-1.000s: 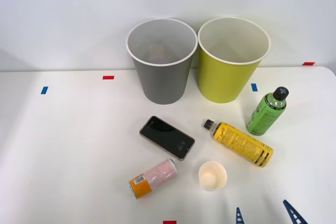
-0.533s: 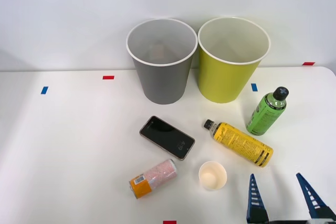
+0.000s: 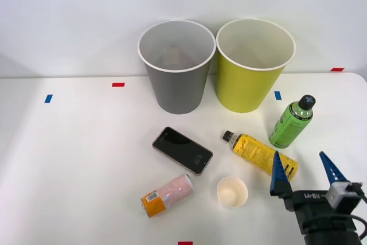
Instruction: Put cans in the gray bin, plastic bottles in the light green bin
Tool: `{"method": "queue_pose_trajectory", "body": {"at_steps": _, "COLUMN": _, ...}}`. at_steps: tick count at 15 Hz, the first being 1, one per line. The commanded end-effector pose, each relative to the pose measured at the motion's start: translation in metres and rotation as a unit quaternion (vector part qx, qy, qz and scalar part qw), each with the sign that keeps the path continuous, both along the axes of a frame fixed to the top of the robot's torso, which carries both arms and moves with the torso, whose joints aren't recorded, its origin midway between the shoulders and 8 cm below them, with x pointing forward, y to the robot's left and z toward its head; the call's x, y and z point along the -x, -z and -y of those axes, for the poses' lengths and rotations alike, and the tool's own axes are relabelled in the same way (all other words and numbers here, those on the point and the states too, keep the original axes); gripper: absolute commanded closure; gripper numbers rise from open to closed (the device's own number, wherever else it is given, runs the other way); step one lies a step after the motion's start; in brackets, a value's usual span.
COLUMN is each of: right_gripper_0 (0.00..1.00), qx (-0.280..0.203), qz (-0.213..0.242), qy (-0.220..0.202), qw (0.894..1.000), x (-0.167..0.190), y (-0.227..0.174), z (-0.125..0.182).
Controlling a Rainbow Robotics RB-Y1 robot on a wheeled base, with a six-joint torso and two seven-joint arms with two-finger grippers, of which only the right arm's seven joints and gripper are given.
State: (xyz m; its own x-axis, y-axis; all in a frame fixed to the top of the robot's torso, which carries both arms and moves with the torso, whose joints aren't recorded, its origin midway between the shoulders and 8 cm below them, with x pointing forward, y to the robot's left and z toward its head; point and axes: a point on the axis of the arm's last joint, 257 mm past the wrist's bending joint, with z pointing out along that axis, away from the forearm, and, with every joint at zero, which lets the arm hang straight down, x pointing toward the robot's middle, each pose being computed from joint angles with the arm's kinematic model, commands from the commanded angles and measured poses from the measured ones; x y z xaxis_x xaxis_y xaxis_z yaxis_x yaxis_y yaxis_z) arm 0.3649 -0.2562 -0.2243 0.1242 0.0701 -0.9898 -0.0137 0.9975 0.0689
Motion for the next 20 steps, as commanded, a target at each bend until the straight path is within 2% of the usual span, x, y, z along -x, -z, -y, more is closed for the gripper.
{"method": "queue_pose_trajectory", "body": {"at_steps": 1, "right_gripper_0": 0.0, "qx": 0.002, "qz": -0.01, "qy": 0.003, "qw": 1.0, "x": -0.027, "y": -0.005, "z": 0.007}}
{"method": "queue_pose_trajectory", "body": {"at_steps": 7, "right_gripper_0": 0.0, "qx": -0.007, "qz": -0.014, "qy": 0.009, "qw": 1.0, "x": -0.041, "y": -0.01, "z": 0.015}}
{"method": "queue_pose_trajectory", "body": {"at_steps": 20, "right_gripper_0": 0.0, "qx": -0.019, "qz": -0.032, "qy": 0.018, "qw": 0.999, "x": -0.099, "y": -0.015, "z": 0.027}}
